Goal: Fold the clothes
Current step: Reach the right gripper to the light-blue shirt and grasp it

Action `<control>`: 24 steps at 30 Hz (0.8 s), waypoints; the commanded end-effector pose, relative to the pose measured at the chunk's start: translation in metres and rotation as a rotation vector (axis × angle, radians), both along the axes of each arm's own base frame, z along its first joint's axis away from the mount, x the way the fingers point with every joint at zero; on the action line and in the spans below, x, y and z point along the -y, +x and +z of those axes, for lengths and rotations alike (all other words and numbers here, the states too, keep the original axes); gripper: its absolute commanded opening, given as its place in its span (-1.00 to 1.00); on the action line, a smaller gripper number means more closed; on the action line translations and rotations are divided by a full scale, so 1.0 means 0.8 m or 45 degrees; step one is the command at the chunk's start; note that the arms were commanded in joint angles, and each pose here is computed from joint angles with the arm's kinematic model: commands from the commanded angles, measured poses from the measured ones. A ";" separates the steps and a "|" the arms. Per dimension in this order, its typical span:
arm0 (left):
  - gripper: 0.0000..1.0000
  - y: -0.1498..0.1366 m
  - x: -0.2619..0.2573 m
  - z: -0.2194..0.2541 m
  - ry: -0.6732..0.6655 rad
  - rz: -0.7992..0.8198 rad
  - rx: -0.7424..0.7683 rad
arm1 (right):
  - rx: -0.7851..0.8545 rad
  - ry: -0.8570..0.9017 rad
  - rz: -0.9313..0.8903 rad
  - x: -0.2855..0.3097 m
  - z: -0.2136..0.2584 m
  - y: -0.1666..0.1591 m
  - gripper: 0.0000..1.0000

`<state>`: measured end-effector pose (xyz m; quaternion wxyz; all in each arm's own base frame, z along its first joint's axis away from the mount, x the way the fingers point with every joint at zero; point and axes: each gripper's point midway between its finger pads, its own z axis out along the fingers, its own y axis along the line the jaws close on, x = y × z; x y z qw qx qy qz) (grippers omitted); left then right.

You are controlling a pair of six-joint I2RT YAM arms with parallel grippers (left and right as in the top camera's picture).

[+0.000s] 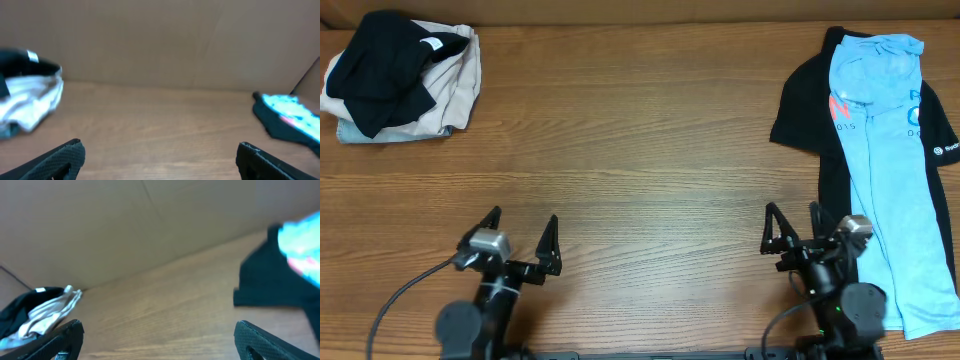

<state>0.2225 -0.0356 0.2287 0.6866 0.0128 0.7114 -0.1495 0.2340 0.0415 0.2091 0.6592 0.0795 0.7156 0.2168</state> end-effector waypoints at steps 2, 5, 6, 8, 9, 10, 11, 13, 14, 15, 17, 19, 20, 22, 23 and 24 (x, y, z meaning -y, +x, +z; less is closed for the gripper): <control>1.00 -0.018 0.007 0.053 -0.011 -0.036 0.006 | 0.151 -0.120 -0.066 0.013 0.102 -0.021 1.00; 1.00 -0.017 0.008 0.064 -0.003 -0.039 -0.069 | 0.130 -0.150 -0.115 0.022 0.142 -0.026 1.00; 1.00 -0.016 0.008 0.068 0.004 -0.042 -0.095 | 0.118 -0.154 -0.126 0.023 0.153 -0.026 1.00; 1.00 -0.013 0.008 0.077 0.005 -0.043 -0.148 | 0.077 -0.193 -0.123 0.023 0.173 -0.022 1.00; 0.99 -0.010 0.007 0.083 0.015 -0.044 -0.173 | 0.044 -0.204 -0.121 0.023 0.181 -0.018 1.00; 1.00 -0.006 0.007 0.089 0.030 -0.046 -0.197 | 0.007 -0.222 -0.118 0.023 0.188 -0.013 1.00; 0.99 -0.002 0.007 0.096 0.042 -0.047 -0.231 | -0.046 -0.235 -0.121 0.023 0.192 -0.006 1.00; 1.00 0.006 0.006 0.106 0.075 -0.055 -0.296 | -0.150 -0.253 -0.138 0.027 0.196 0.008 1.00; 0.99 0.010 0.005 0.110 0.092 -0.056 -0.336 | -0.229 -0.269 -0.157 0.030 0.194 0.018 1.00; 1.00 0.015 0.004 0.115 0.108 -0.055 -0.377 | -0.301 -0.284 -0.170 0.033 0.191 0.026 1.00; 1.00 0.025 -0.002 0.118 0.119 -0.029 -0.482 | -0.436 -0.324 -0.182 0.036 0.186 0.044 1.00; 1.00 0.036 -0.012 0.117 0.125 0.016 -0.594 | -0.558 -0.409 -0.150 0.034 0.179 0.064 1.00; 1.00 0.041 -0.016 0.116 0.129 0.034 -0.645 | -0.611 -0.451 -0.132 0.033 0.175 0.075 1.00; 1.00 0.053 -0.022 0.113 0.134 0.059 -0.746 | -0.697 -0.539 -0.091 0.031 0.166 0.101 1.00; 1.00 0.059 -0.023 0.111 0.135 0.062 -0.782 | -0.725 -0.573 -0.074 0.029 0.161 0.114 1.00; 0.99 0.065 -0.024 0.110 0.134 0.061 -0.806 | -0.742 -0.597 -0.060 0.028 0.156 0.127 1.00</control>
